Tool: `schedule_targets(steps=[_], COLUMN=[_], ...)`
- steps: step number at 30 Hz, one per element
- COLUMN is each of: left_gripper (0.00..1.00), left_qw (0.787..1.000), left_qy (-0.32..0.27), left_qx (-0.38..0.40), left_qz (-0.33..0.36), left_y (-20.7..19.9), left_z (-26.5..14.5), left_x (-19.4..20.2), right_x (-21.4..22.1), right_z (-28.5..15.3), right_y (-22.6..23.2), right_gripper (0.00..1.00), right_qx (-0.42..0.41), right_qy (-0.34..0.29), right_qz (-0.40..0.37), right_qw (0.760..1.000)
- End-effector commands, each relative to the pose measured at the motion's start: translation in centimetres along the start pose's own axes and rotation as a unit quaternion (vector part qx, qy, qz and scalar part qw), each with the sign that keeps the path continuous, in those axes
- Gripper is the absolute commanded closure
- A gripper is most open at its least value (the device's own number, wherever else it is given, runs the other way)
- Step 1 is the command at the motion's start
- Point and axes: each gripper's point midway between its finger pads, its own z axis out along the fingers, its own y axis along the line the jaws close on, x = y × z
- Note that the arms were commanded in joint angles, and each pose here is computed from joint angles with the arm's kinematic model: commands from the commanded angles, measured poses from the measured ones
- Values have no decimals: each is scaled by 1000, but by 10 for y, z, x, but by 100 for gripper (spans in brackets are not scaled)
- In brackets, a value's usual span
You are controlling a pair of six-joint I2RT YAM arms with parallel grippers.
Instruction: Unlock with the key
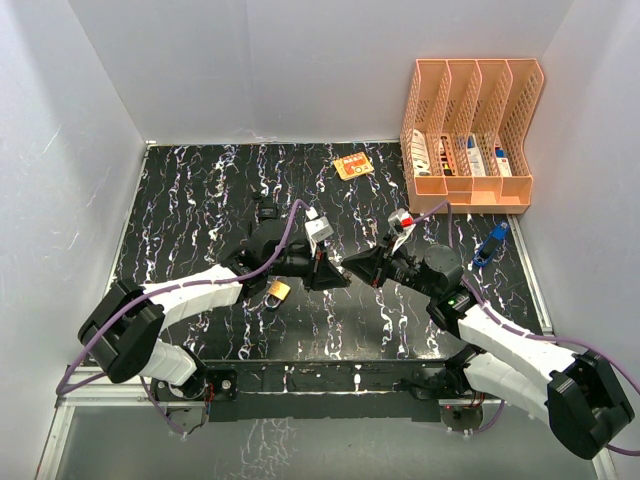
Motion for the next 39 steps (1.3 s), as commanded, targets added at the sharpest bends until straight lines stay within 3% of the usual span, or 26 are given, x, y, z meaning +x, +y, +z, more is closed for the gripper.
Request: schedule_targets(steps=[1, 4, 5, 8, 16, 18, 19, 20, 23, 25, 32, 39], left_gripper=[100, 100, 95, 71, 36, 23, 10, 2, 2, 1, 2, 1], left_qw=[999, 999, 999, 998, 987, 980, 975, 970, 951, 922, 862, 834], left_qy=[-30, -33, -32, -47, -96, -111, -121, -127, -141, -139, -54, 16], left_qx=[11, -6, -13, -35, -130, -167, -185, -206, -275, -356, -491, -543], left_qz=[30, 24, 20, 24, 22, 18, 16, 10, -19, -66, -114, -98], left_y=[-12, -5, -3, 0, 20, 28, 31, 36, 55, 80, 117, 123], left_z=[-6, -7, -7, -13, -41, -52, -58, -63, -80, -98, -121, -125], left_x=[-30, -31, -30, -37, -41, -40, -41, -39, -29, -11, 47, 83], right_x=[-11, -10, -10, -11, -16, -18, -19, -19, -20, -22, -28, -27], right_z=[1, 2, 2, 2, 0, -1, -2, -3, -6, -8, -11, -10], right_y=[5, 4, 4, 0, -21, -26, -29, -31, -38, -42, -41, -41], right_gripper=[100, 100, 100, 100, 100, 100, 100, 100, 100, 100, 100, 100], right_qx=[-13, -13, -11, -1, 59, 73, 79, 86, 104, 120, 127, 125], right_qy=[-23, -20, -20, -20, -35, -40, -42, -42, -47, -51, -57, -53], right_qz=[-12, -10, -8, 1, 35, 42, 47, 51, 62, 73, 78, 78], right_qw=[1000, 1000, 1000, 1000, 997, 996, 995, 994, 991, 989, 987, 988])
